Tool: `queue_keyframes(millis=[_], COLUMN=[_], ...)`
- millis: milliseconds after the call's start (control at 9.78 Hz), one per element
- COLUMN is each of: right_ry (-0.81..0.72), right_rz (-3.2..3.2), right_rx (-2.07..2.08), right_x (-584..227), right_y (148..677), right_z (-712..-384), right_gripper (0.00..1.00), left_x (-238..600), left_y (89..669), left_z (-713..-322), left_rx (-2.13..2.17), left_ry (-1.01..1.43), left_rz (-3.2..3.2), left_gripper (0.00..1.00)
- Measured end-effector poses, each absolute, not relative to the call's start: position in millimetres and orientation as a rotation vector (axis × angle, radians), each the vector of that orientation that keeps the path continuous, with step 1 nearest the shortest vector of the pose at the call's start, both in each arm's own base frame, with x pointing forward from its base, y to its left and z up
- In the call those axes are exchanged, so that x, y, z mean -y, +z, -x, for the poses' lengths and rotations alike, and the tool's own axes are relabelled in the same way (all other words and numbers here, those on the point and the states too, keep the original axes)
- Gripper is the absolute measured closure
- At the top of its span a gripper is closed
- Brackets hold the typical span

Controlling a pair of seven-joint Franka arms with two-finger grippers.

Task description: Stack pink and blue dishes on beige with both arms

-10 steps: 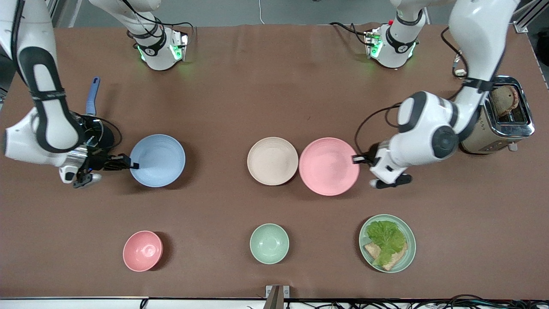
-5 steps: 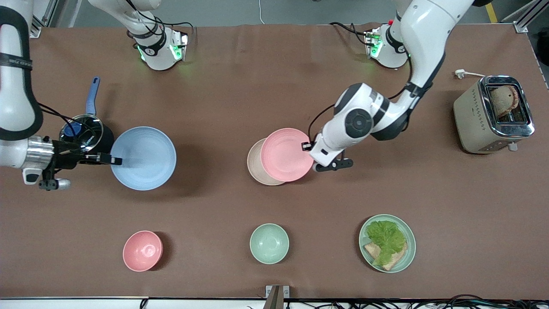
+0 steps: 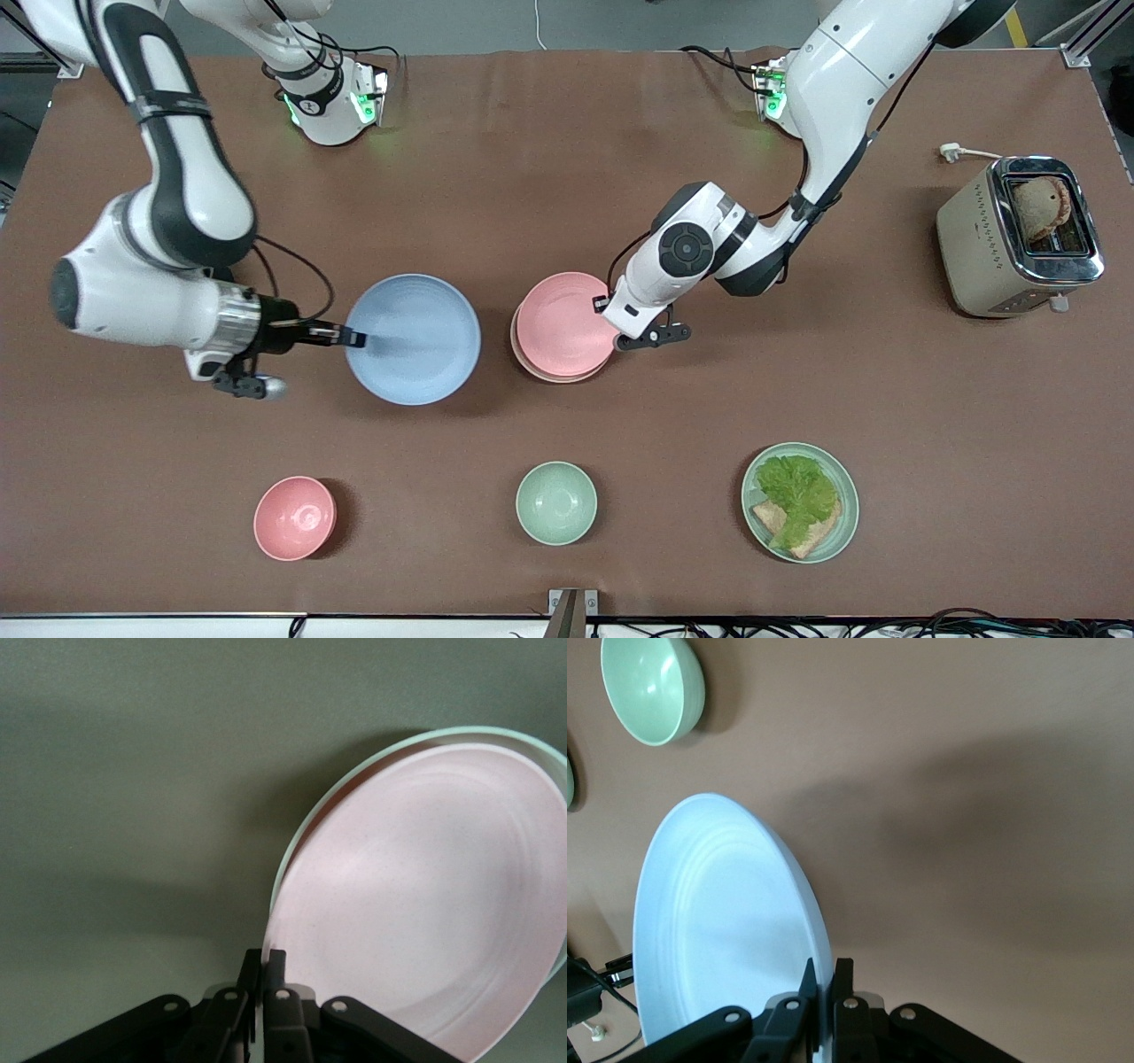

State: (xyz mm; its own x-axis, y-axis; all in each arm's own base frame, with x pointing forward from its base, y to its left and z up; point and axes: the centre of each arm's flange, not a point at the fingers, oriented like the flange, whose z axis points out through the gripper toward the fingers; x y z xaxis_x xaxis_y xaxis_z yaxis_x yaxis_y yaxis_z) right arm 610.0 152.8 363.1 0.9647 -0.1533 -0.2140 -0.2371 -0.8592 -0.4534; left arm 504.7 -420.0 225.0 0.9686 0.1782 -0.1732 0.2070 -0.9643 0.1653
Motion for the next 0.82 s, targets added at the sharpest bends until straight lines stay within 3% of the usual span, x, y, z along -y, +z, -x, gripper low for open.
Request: queue_keyframes(millis=[205, 409, 511, 818], right_ry=[0.195, 0.167, 0.140, 0.101], right_rz=[2.629, 2.632, 2.630, 2.625], right_rx=[-0.311, -0.324, -0.336, -0.333], right_x=[-201.1, -226.6, -237.6, -286.6], right_y=[332.6, 318.9, 314.4, 282.4], right_z=[-586.3, -570.4, -564.7, -537.0], right_gripper=[0.93, 0.93, 0.93, 0.93], left_x=[420.8, 416.0, 401.9, 291.7], left_y=[225.9, 244.6, 278.3, 468.0], left_z=[-509.5, -525.0, -544.2, -615.2], left_rx=[-0.310, -0.338, -0.368, -0.428], left_ry=[-0.228, -0.185, -0.144, 0.037], left_rz=[-2.926, -2.911, -2.914, -2.975], left_gripper=[0.85, 0.56, 0.44, 0.01])
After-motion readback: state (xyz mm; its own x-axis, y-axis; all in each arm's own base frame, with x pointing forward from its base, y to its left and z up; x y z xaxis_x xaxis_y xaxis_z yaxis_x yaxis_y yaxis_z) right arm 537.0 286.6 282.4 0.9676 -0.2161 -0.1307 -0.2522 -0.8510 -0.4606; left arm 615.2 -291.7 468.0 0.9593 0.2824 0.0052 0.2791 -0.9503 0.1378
